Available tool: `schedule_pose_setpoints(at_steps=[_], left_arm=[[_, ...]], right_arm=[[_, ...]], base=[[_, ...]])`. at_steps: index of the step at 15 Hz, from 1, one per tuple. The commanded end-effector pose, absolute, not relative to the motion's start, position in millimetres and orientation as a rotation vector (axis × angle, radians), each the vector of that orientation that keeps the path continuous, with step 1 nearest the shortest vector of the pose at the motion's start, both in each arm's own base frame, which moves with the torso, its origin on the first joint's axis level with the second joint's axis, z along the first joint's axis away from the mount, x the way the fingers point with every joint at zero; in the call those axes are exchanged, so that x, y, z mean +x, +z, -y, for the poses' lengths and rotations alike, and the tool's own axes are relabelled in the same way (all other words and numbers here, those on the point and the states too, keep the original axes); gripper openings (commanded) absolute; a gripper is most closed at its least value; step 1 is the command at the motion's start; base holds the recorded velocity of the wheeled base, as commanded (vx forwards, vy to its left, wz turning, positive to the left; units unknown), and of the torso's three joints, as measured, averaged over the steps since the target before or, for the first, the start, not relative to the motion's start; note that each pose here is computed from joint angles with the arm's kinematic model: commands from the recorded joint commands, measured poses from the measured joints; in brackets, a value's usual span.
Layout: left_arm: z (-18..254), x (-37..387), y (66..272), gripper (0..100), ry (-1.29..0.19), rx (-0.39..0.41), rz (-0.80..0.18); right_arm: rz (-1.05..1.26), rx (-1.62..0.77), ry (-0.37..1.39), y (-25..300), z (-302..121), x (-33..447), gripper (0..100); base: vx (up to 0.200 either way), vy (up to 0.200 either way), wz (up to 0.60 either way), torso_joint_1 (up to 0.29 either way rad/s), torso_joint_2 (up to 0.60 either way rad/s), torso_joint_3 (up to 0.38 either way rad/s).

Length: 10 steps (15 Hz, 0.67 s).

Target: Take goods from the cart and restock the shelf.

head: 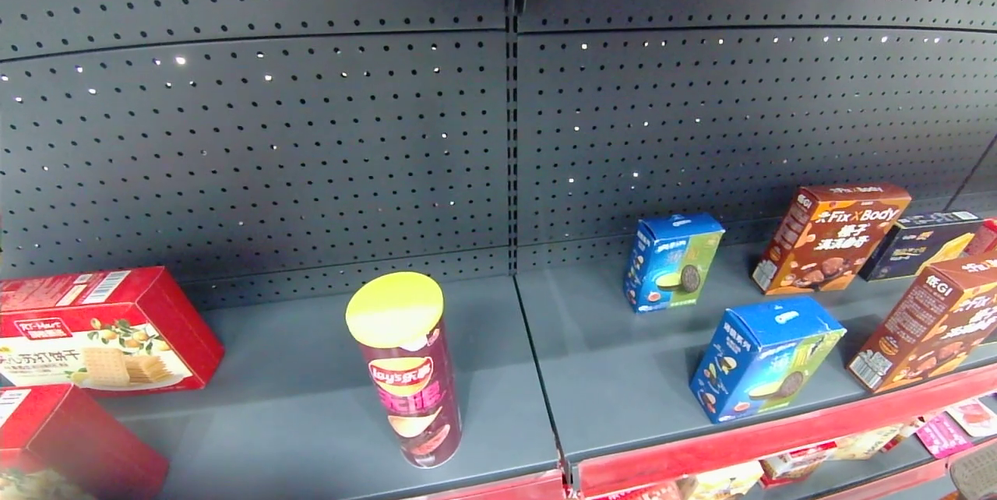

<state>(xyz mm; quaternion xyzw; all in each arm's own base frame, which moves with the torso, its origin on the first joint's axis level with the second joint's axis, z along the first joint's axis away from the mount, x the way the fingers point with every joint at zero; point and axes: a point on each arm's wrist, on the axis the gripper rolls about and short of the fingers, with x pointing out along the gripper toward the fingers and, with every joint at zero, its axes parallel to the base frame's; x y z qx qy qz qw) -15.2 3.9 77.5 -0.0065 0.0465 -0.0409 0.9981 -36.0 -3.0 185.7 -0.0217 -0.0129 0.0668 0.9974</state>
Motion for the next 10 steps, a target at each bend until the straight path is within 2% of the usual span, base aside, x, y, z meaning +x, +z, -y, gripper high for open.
schedule_pose_setpoints(at_steps=[1,6,9,10], left_arm=[[-3.9,-14.9,77.5,100,-0.082,-0.012,-0.097],[-3.4,-15.0,77.5,100,-0.103,-0.013,-0.097],[-3.4,-15.0,77.5,100,-0.105,-0.013,-0.097],[-3.4,-15.0,77.5,100,-0.105,-0.013,-0.097]], right_arm=[[0.026,-0.044,0.134,186.1,3.0,-35.9,0],[0.028,-0.044,0.134,189.0,2.9,-35.3,0],[0.029,-0.043,0.134,188.9,2.9,-35.6,0],[0.028,-0.044,0.134,189.2,2.9,-35.0,0]], base=[[0.0,0.0,0.0,0.0,0.0,0.0],[0.0,0.0,0.0,0.0,0.0,0.0],[-0.2,0.0,0.0,0.007,0.0,0.004],[0.0,0.0,0.0,0.0,0.0,0.0]])
